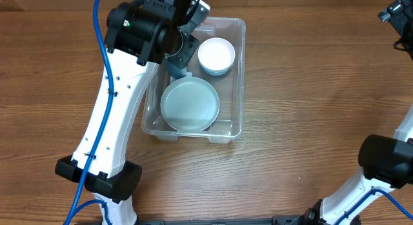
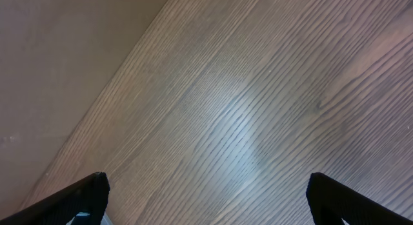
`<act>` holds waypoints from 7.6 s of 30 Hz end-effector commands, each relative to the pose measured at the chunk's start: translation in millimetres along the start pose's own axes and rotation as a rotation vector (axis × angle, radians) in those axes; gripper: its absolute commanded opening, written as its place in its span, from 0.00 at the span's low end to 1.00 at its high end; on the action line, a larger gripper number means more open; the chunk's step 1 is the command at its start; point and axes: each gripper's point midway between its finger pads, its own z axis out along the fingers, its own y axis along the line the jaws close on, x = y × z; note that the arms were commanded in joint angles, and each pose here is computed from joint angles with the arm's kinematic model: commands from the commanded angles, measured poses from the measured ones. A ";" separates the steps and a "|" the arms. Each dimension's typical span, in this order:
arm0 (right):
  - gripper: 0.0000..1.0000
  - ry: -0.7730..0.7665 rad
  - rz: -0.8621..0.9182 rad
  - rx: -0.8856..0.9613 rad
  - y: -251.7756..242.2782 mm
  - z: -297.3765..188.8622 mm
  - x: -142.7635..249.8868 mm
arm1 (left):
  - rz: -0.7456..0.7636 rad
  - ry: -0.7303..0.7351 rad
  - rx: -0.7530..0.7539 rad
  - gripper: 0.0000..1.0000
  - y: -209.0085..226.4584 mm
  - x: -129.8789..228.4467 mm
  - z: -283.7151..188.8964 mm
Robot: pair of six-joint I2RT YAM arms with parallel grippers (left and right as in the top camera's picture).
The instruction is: Pack container
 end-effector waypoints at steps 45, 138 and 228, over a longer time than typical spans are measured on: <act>1.00 -0.018 0.008 0.004 -0.4 -2.7 -3.5 | -0.234 -0.292 -0.140 1.00 39.7 23.5 -142.8; 1.00 -0.018 0.008 0.004 -0.3 -2.7 -3.4 | -0.186 -0.960 -0.185 1.00 -24.1 244.1 38.6; 1.00 -0.749 -0.668 -0.802 -39.0 -26.5 306.0 | -0.186 -0.960 -0.185 1.00 -24.1 244.1 38.6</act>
